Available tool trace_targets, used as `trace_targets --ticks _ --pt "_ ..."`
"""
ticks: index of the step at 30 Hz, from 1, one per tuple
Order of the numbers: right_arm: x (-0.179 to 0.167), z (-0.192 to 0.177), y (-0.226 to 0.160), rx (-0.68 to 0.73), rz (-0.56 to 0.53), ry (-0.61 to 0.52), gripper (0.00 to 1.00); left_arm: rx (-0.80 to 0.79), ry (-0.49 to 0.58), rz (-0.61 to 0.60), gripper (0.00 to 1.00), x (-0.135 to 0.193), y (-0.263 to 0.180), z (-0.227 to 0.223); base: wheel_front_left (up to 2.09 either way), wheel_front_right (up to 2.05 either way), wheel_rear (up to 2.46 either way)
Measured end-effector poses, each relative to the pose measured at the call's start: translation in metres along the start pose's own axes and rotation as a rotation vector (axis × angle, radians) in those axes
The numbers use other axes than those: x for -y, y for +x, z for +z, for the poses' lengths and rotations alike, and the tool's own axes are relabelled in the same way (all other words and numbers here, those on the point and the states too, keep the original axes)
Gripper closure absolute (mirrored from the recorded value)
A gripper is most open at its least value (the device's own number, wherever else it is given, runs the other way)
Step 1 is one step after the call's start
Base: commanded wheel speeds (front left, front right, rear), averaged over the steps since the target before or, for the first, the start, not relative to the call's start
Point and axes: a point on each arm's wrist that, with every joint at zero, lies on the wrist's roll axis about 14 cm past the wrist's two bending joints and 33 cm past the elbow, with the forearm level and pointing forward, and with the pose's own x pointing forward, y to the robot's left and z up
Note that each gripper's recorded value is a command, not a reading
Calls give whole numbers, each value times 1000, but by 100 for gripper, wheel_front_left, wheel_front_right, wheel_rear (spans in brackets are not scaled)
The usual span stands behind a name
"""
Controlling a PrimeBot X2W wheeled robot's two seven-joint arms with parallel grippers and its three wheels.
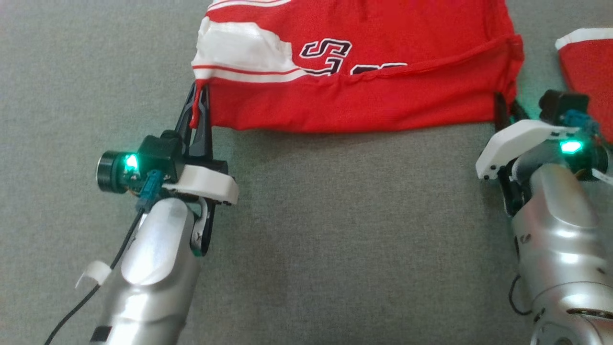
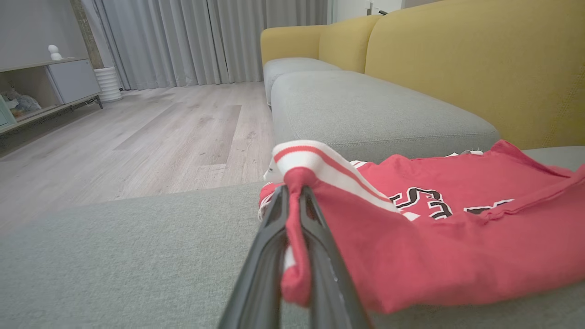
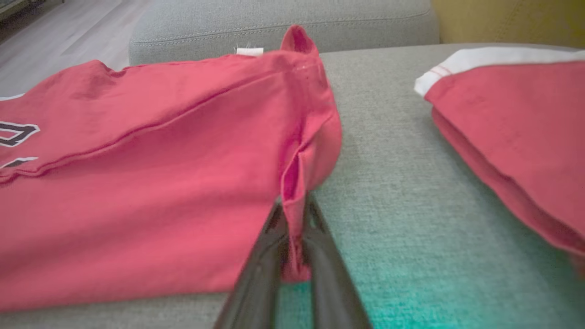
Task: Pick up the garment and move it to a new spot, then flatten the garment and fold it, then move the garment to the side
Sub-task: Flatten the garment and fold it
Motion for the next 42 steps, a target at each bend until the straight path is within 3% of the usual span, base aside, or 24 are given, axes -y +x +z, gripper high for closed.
trace_targets --ticks 14,28,33,34,35,36,37,38,39,40,41,42 --pt "15 -5 -52 58 -38 53 100 -46 29 8 100 -4 -40 -6 0 0 0" --pt "30 -44 -114 58 -75 162 100 -183 79 -114 100 15 -92 -43 0 0 0" --pt "35 -41 -122 83 -84 190 100 -219 75 -138 100 22 -94 -50 0 0 0" --pt "36 -37 -122 96 -85 188 69 -220 71 -140 100 23 -93 -50 0 0 0" --pt "37 -34 -123 108 -87 183 7 -222 69 -141 100 24 -93 -51 0 0 0" --pt "38 -32 -123 116 -90 176 0 -229 69 -142 100 24 -92 -52 0 0 0" --pt "40 -30 -123 123 -95 177 0 -234 68 -144 100 25 -92 -54 0 0 0" --pt "43 -28 -123 132 -104 179 0 -236 67 -145 94 26 -92 -54 0 0 0" --pt "48 -26 -124 142 -120 174 0 -239 67 -146 68 26 -92 -55 0 0 0" --pt "54 -22 -126 158 -138 165 0 -240 68 -141 10 26 -91 -56 0 0 0" --pt "60 -19 -127 174 -154 163 0 -233 69 -127 0 24 -90 -55 0 0 0" --pt "64 -16 -128 191 -166 162 0 -224 66 -117 0 23 -88 -53 0 0 0"
